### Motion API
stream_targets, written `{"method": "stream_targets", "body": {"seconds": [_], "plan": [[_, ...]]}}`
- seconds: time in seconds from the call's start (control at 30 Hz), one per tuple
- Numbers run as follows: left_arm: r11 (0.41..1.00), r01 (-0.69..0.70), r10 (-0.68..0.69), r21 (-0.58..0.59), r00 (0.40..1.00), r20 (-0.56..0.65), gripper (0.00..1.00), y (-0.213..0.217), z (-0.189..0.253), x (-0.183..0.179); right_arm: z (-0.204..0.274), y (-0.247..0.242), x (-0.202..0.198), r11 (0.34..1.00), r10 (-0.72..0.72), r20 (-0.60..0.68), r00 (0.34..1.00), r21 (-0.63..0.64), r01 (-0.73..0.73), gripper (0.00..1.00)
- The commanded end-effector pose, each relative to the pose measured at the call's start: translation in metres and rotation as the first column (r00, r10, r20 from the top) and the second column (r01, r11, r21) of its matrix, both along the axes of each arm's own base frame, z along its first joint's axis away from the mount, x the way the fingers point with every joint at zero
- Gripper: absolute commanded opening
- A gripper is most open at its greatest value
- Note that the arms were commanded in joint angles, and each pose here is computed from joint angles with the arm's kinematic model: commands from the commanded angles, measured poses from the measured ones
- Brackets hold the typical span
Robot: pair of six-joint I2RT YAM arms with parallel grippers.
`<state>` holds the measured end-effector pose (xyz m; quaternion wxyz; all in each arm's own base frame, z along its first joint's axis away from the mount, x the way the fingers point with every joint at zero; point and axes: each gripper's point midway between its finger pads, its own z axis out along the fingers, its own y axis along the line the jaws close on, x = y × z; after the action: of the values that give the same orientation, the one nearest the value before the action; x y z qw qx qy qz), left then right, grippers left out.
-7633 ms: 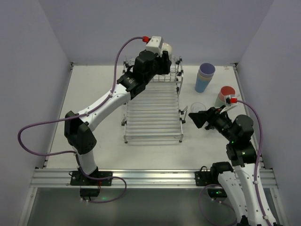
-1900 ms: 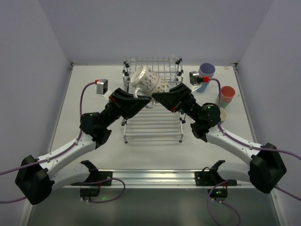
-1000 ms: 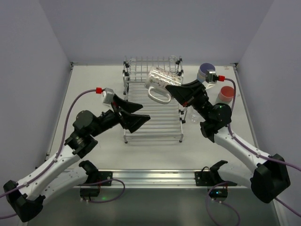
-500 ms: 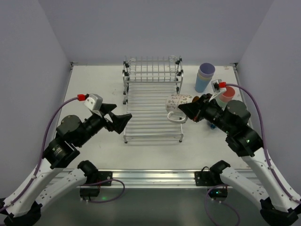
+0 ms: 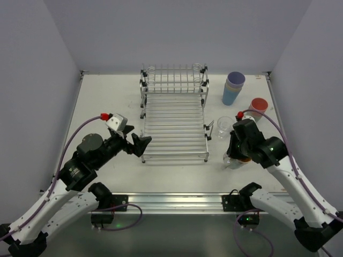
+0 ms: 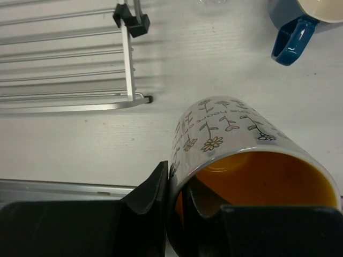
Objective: Unload the cups from the dish rack
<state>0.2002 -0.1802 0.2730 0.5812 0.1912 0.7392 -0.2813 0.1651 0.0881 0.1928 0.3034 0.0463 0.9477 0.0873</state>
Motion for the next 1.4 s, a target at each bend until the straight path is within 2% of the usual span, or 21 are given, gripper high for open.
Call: {"method": "stream_targets", "body": {"seconds": [0.0, 0.37, 0.63, 0.83, 0.87, 0.9, 0.97, 1.0, 1.13, 1.23, 1.27, 1.37], "plan": [[0.999, -0.035, 0.035, 0.0, 0.998, 0.052, 1.0, 0.009, 0.008, 0.003, -0.011, 0.009, 0.027, 1.0, -0.014, 0.026, 1.0, -0.021, 0.015, 0.0], [0.998, -0.066, 0.065, 0.007, 0.997, 0.044, 1.0, 0.014, 0.005, 0.005, -0.055, 0.036, 0.074, 0.996, 0.035, -0.028, 0.999, -0.085, -0.037, 0.0], [0.996, -0.09, 0.089, 0.029, 0.996, 0.025, 1.0, 0.015, -0.002, 0.011, -0.097, 0.029, 0.075, 0.99, -0.004, -0.087, 0.996, -0.138, -0.008, 0.0], [0.993, -0.11, 0.109, 0.042, 0.994, 0.02, 1.0, 0.017, -0.005, 0.016, -0.1, 0.029, 0.077, 0.993, -0.018, -0.078, 0.997, -0.114, 0.009, 0.0], [0.993, -0.113, 0.113, 0.043, 0.994, 0.017, 1.0, 0.018, -0.006, 0.017, -0.1, 0.029, 0.077, 0.994, -0.022, -0.079, 0.997, -0.109, 0.013, 0.05], [0.992, -0.116, 0.115, 0.044, 0.993, 0.02, 1.0, 0.018, -0.005, 0.017, -0.102, 0.029, 0.074, 0.994, -0.022, -0.084, 0.996, -0.106, 0.013, 0.19], [0.991, -0.125, 0.124, 0.047, 0.992, 0.019, 1.0, 0.019, -0.006, 0.018, -0.1, 0.028, 0.072, 0.995, -0.037, -0.074, 0.997, -0.094, 0.03, 0.35], [0.99, -0.131, 0.13, 0.047, 0.991, 0.017, 1.0, 0.02, -0.006, 0.019, -0.1, 0.027, 0.071, 0.995, -0.039, -0.072, 0.997, -0.091, 0.033, 0.51], [0.987, -0.151, 0.151, 0.059, 0.988, 0.012, 1.0, 0.022, -0.009, 0.024, -0.079, 0.017, 0.071, 0.993, -0.064, -0.011, 0.998, -0.1, 0.062, 0.78], [0.981, -0.179, 0.179, 0.071, 0.984, 0.01, 1.0, 0.026, -0.011, 0.028, -0.047, 0.012, 0.071, 0.995, -0.063, 0.073, 0.995, -0.077, 0.069, 0.91], [0.98, -0.186, 0.186, 0.072, 0.982, 0.011, 1.0, 0.027, -0.01, 0.029, -0.03, 0.011, 0.07, 0.996, -0.063, 0.124, 0.99, -0.047, 0.07, 0.99], [0.973, -0.221, 0.22, 0.071, 0.975, 0.02, 1.0, 0.031, -0.005, 0.034, 0.015, 0.014, 0.072, 0.999, -0.034, 0.262, 0.964, 0.016, 0.031, 0.99]]}}
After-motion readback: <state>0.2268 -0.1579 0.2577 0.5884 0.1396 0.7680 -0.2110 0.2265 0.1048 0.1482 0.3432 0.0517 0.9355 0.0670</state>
